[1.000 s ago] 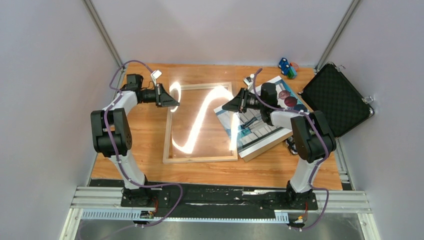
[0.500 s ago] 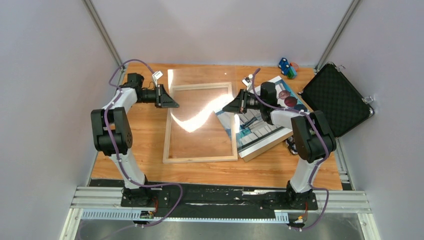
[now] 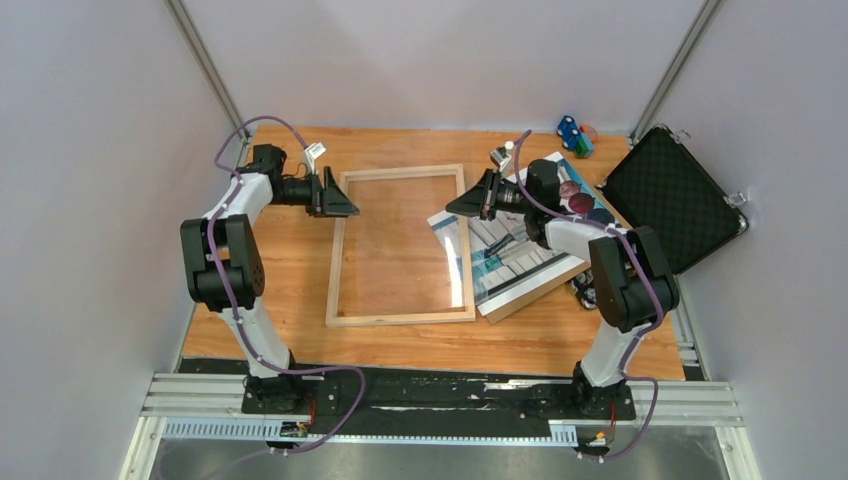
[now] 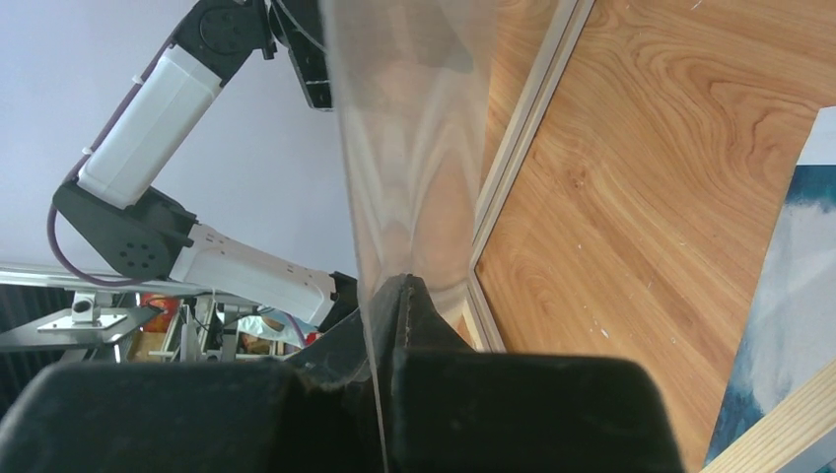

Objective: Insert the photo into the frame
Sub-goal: Place the photo frame item in the photo frame.

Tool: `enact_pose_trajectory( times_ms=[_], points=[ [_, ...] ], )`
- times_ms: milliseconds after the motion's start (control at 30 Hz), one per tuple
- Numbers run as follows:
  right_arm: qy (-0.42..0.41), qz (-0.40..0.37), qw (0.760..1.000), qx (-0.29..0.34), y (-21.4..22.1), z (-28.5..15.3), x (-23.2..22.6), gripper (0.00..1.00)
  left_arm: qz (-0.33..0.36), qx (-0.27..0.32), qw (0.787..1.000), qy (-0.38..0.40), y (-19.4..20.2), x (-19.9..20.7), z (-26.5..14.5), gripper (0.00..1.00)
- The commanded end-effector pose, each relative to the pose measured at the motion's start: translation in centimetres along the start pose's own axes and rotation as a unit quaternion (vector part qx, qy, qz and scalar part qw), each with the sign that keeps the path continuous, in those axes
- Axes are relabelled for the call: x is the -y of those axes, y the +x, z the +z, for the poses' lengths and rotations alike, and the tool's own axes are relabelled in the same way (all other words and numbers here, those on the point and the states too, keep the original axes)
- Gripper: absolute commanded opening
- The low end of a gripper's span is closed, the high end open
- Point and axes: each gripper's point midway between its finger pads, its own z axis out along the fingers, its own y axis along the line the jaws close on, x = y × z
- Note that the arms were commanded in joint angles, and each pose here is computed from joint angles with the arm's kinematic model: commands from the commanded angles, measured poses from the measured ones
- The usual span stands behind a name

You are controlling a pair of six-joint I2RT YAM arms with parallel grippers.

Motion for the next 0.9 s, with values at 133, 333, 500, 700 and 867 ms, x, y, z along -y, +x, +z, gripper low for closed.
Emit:
enact_pose_trajectory(
  times_ms=[133,333,500,700,867],
  points=[
    [-0.013,0.016,0.999,0.036,-2.1,0.3,-1.5,0.0,0.029,0.052,0.997,-0.046,-3.1,0.4,-4.9,0.99],
    [-0.026,0.046,0.998,0.035,-2.4,0.8,-1.2,0.0,0.034,0.079,0.992,-0.09,-3.3,-0.5,-8.1,1.0],
    [-0.027,0.07,0.997,0.032,-2.3,1.4,-0.4,0.0,0.03,0.073,0.988,-0.131,-1.6,-2.3,-8.2,1.0],
    [-0.026,0.091,0.995,0.036,-2.1,2.1,0.4,0.0,0.013,0.089,0.98,-0.178,-0.5,-4.6,-8.0,1.0],
    [-0.026,0.096,0.995,0.026,-1.6,3.1,1.3,0.0,-0.002,0.091,0.977,-0.191,0.8,-5.6,-7.6,1.0]
  ],
)
